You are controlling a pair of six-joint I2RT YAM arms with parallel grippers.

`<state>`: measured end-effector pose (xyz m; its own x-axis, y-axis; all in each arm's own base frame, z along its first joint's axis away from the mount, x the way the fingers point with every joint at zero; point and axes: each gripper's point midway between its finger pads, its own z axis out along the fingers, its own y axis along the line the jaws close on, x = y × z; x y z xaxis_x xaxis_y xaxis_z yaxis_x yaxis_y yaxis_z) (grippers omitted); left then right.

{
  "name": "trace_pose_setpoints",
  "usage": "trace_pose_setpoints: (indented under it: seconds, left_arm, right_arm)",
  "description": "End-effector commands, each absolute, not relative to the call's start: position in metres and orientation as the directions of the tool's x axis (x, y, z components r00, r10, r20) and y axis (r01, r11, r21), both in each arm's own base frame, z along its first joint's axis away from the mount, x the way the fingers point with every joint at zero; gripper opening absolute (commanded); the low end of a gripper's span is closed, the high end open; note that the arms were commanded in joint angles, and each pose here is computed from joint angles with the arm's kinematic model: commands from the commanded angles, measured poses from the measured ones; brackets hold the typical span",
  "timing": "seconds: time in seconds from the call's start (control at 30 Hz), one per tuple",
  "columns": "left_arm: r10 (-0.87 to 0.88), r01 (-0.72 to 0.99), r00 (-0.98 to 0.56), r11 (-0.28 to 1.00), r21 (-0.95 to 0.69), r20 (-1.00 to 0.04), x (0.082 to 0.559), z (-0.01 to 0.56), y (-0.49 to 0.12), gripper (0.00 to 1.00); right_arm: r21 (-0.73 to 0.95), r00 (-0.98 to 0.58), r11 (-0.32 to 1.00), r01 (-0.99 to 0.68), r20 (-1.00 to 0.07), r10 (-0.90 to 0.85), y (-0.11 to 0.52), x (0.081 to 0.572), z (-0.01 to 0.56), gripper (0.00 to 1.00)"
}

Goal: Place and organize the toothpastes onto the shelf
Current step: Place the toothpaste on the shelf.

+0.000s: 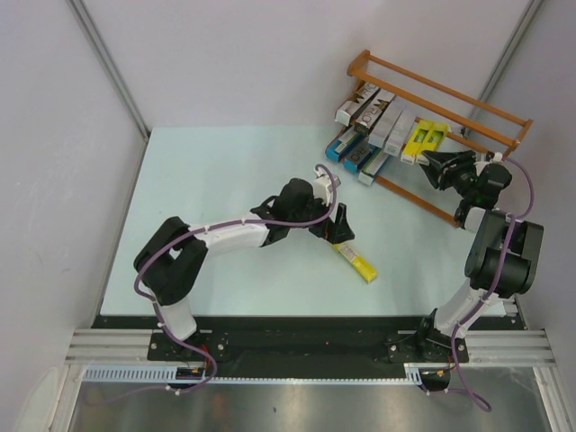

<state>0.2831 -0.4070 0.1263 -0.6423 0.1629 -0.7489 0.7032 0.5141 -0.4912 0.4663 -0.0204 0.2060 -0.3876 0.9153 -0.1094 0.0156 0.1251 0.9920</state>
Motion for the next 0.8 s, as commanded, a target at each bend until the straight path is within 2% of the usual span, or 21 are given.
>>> trace_pose_setpoints:
  seconds: [0.0, 0.23, 0.27, 0.43, 0.53, 0.7, 0.77]
  left_arm:
    - [0.107, 0.734, -0.602, 0.466, -0.495, -0.792, 0.277, 0.161, -0.409, 1.0]
    - [0.107, 0.736, -0.591, 0.478, -0.48, -0.8, 0.276, 0.164, -0.403, 1.0]
    - [0.112, 0.736, -0.59, 0.481, -0.476, -0.799, 0.276, 0.164, -0.402, 1.0]
    - [0.106, 0.735, -0.582, 0.492, -0.466, -0.806, 0.276, 0.168, -0.399, 1.0]
    - [0.103, 0.735, -0.582, 0.491, -0.467, -0.807, 0.276, 0.171, -0.398, 1.0]
    - [0.102, 0.733, -0.582, 0.497, -0.465, -0.807, 0.275, 0.173, -0.396, 1.0]
    - [0.103, 0.73, -0.582, 0.503, -0.462, -0.807, 0.274, 0.172, -0.394, 1.0]
  right_arm:
    - [0.992, -0.377, 0.125, 0.025, -0.107, 0.92, -0.02, 0.474, 0.209, 0.55]
    - [0.977, -0.354, 0.199, 0.075, -0.161, 0.921, -0.021, 0.466, 0.209, 0.78]
    - [0.968, -0.337, 0.244, 0.06, -0.21, 0.918, -0.023, 0.463, 0.215, 0.8]
    - [0.924, -0.301, 0.355, 0.143, -0.301, 0.905, -0.029, 0.448, 0.211, 0.94]
    - [0.9, -0.291, 0.405, 0.158, -0.35, 0.89, -0.03, 0.441, 0.213, 0.97]
    - [0.887, -0.316, 0.424, 0.182, -0.356, 0.88, -0.025, 0.434, 0.209, 0.98]
    - [0.868, -0.325, 0.461, 0.185, -0.389, 0.862, -0.021, 0.43, 0.209, 0.98]
